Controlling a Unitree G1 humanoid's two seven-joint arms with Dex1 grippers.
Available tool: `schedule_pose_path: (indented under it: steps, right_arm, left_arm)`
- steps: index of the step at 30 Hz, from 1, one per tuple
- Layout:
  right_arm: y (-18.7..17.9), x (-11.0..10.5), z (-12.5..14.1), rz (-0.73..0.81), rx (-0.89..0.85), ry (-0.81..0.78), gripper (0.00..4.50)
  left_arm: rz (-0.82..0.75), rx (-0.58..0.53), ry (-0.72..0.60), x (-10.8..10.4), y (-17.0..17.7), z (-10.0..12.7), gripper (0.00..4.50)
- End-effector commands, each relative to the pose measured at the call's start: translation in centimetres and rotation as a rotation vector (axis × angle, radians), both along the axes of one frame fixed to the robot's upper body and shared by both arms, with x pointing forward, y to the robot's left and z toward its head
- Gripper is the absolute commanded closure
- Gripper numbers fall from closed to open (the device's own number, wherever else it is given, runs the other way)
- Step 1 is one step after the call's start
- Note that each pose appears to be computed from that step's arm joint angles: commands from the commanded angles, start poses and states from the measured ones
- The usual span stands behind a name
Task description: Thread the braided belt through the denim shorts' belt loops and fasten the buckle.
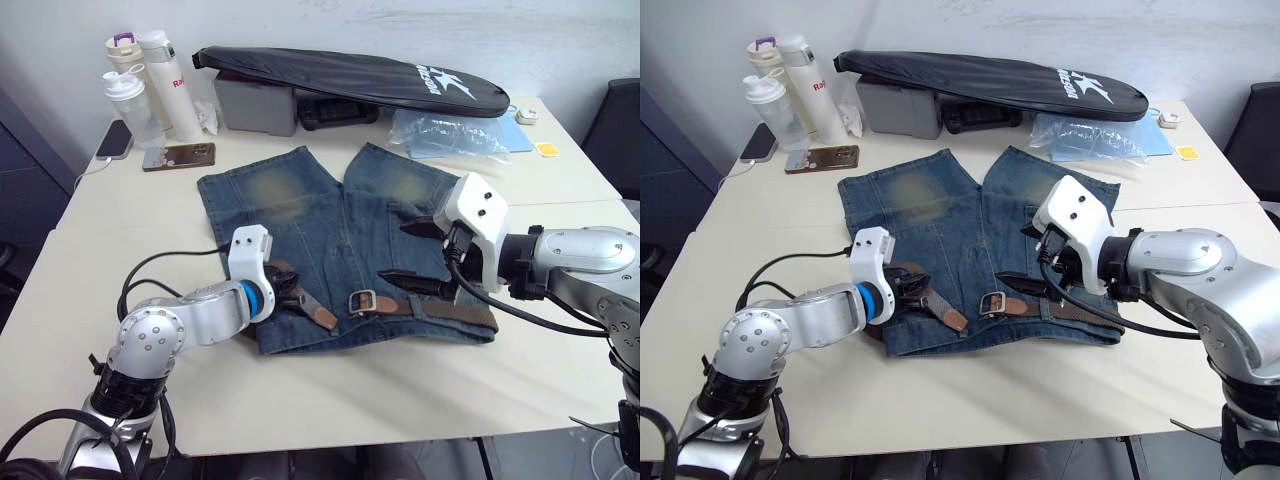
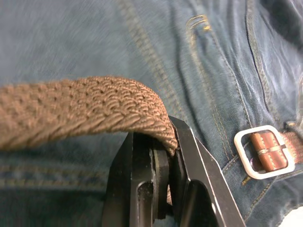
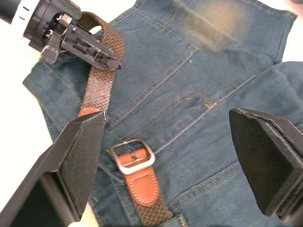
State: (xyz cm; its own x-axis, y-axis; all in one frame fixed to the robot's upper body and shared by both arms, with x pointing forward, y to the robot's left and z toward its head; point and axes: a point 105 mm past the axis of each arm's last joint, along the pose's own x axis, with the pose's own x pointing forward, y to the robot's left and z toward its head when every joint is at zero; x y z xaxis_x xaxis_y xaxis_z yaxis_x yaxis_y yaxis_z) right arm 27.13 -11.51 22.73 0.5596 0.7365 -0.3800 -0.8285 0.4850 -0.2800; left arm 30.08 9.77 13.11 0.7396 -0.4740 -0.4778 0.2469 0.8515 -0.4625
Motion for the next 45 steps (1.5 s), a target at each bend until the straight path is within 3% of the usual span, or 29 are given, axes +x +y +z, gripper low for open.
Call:
schedule_pose_path:
  steps: [1,5,10,16,20,27,39,45]
  right_arm:
    - [0.7,-0.7,0.5,0.049,0.025,-0.025,0.05]
    - [1.2,-1.1,-0.2,0.086,0.009,-0.002,0.05]
    - [2.1,-1.3,-1.3,0.141,-0.017,0.013,0.05]
    - [3.2,-1.6,-2.6,0.207,-0.060,0.029,0.05]
    - [3.6,-1.6,-2.9,0.224,-0.064,0.030,0.05]
    - [3.6,-1.7,-3.3,0.216,-0.071,0.038,0.05]
    - [3.5,-1.4,-2.7,0.176,-0.062,0.018,0.05]
    - [3.2,-1.6,-2.6,0.160,-0.061,0.019,0.05]
  left_arm:
    - [0.032,-0.099,0.028,-0.4,1.7,1.5,4.50]
    - [0.069,-0.120,0.029,-0.1,3.0,2.6,4.50]
    - [0.015,-0.131,0.010,-1.1,2.1,3.8,4.50]
    - [0.008,-0.018,0.020,-2.3,2.2,2.9,4.50]
    - [0.059,0.039,0.011,-1.9,2.8,2.4,4.50]
    - [0.120,0.038,-0.024,-0.8,2.4,2.4,4.50]
    - [0.016,0.051,-0.063,-0.2,-0.1,2.9,4.50]
    - [0.039,-0.021,-0.028,-0.3,-0.3,2.7,4.50]
